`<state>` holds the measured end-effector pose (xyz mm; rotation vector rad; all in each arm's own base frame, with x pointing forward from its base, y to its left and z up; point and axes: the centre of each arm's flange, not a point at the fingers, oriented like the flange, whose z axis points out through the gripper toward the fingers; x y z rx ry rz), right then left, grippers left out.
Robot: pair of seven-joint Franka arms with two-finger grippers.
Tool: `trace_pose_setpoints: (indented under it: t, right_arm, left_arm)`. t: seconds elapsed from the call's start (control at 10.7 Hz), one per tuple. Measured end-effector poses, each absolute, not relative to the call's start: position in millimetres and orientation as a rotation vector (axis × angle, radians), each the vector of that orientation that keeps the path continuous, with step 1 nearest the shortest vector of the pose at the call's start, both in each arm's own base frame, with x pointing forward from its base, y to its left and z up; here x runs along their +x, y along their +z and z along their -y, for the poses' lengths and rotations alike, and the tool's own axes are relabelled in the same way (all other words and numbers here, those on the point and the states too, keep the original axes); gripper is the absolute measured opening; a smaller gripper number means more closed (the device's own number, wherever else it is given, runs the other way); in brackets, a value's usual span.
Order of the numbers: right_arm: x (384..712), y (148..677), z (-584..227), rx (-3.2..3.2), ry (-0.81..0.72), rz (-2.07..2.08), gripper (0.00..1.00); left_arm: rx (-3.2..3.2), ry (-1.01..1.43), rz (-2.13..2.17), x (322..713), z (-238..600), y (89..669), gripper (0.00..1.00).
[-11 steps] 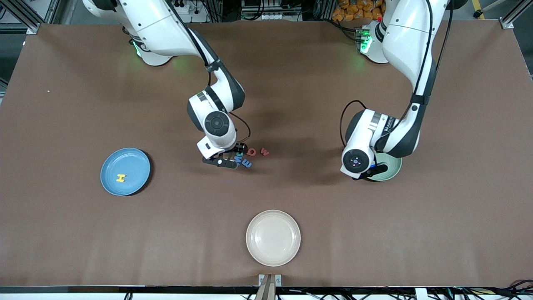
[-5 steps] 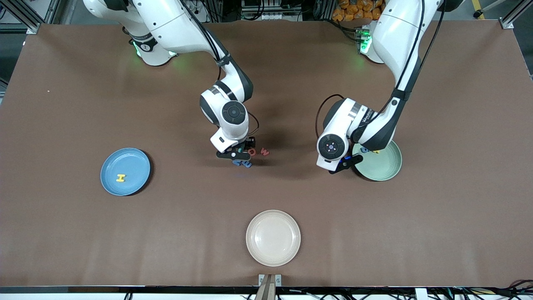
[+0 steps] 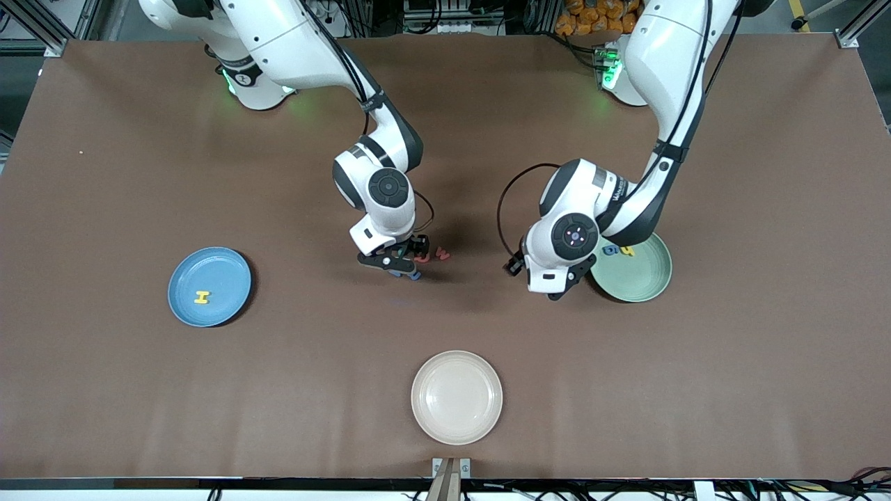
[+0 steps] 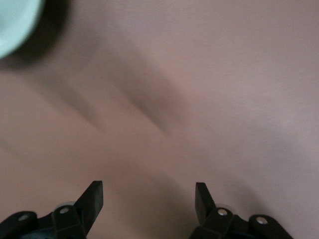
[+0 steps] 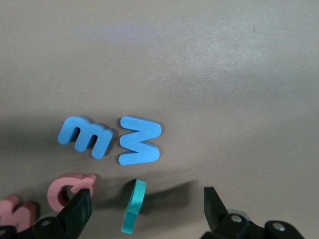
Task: Sort uppercase to blue plate, lowercase to green plate
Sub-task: 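Grasp the teal R with the right gripper while the left gripper returns to the letters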
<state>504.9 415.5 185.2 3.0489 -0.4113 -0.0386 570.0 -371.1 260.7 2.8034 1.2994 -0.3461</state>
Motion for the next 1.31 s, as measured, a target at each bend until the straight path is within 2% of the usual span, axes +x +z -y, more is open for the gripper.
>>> trace_pose_setpoints:
  t: [0.19, 0.47, 0.56, 0.84, 0.94, 1.12, 1.31]
  right_arm:
    - [505.0, 185.7, -416.3, 3.064, -0.084, 0.521, 1.0]
    - [505.5, 184.6, -414.6, 3.058, -0.092, 0.563, 0.99]
    - [506.3, 183.8, -412.6, 3.055, -0.093, 0.571, 0.99]
    - [513.0, 183.2, -403.4, 3.038, -0.095, 0.648, 0.98]
    - [513.3, 183.1, -402.9, 3.032, -0.095, 0.677, 0.91]
    - [512.9, 183.3, -403.9, 3.022, -0.094, 0.729, 0.56]
    - [509.5, 183.6, -409.7, 3.028, -0.105, 0.774, 0.28]
  left_arm:
    - [2.61, -0.291, -1.492, 573.1, 388.8, 264.9, 0.81]
    - [2.404, -0.42, -1.636, 570.2, 402.6, 249.0, 0.78]
    - [2.368, -0.448, -1.661, 571.1, 402.0, 244.0, 0.71]
    - [2.259, -0.553, -1.695, 571.9, 402.4, 238.7, 0.69]
    - [2.252, -0.581, -1.665, 570.5, 404.7, 236.2, 0.69]
    - [2.237, -0.633, -1.619, 567.0, 410.5, 228.3, 0.69]
    - [2.236, -0.658, -1.627, 565.5, 413.8, 211.9, 0.7]
